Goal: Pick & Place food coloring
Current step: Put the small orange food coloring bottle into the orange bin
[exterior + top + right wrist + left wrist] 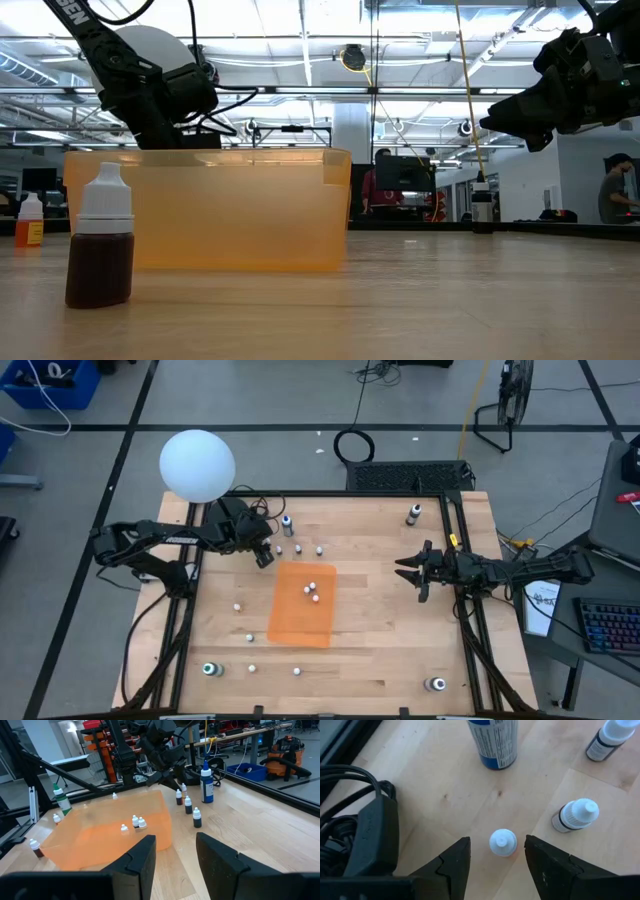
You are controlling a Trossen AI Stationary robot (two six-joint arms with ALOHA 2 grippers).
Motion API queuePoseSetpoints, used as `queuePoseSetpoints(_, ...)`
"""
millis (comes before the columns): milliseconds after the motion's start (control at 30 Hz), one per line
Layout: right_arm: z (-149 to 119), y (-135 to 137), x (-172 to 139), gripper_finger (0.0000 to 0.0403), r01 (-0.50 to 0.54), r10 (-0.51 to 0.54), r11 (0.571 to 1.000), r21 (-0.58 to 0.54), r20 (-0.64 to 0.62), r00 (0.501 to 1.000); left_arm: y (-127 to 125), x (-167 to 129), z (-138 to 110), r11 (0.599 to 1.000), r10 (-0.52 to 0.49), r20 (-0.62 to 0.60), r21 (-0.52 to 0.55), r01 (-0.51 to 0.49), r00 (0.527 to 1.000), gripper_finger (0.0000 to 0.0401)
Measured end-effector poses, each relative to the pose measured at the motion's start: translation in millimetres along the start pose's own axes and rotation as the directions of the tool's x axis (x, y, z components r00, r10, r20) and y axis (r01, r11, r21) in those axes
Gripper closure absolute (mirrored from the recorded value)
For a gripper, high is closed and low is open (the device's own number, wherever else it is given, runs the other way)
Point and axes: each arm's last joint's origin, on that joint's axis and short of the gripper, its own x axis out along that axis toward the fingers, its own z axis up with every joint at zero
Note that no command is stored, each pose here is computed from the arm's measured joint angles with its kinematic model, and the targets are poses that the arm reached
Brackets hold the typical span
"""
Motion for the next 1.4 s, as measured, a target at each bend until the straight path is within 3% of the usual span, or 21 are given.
queuePoseSetpoints(167,0.0,0.0,0.0,0.0273,0.000,0.000,1.000,0.000,0.000,1.000,-2.2,5.6,-0.6,0.999,-0.040,-0.007,0.008,0.041,0.999,0.0210)
queuePoseSetpoints(433,0.0,0.0,0.0,0.0273,0.000,0.000,1.000,0.000,0.000,1.000,-1.6,6.3,1.7,0.997,-0.014,0.017,0.077,0.013,1.000,0.0210)
queuePoseSetpoints(600,0.0,0.0,0.0,0.0273,0.000,0.000,1.000,0.000,0.000,1.000,-0.1,6.2,1.8,0.996,0.035,0.017,0.079,-0.036,0.999,0.0210)
queuePoseSetpoints(1267,0.0,0.0,0.0,0.0273,0.000,0.000,1.000,0.000,0.000,1.000,-0.8,6.0,1.1,0.998,0.032,0.010,0.056,-0.032,0.999,0.0210)
queuePoseSetpoints(1400,0.0,0.0,0.0,0.0273,0.000,0.000,1.000,0.000,0.000,1.000,-2.8,5.7,1.1,0.998,0.027,0.011,0.063,-0.027,1.000,0.0225)
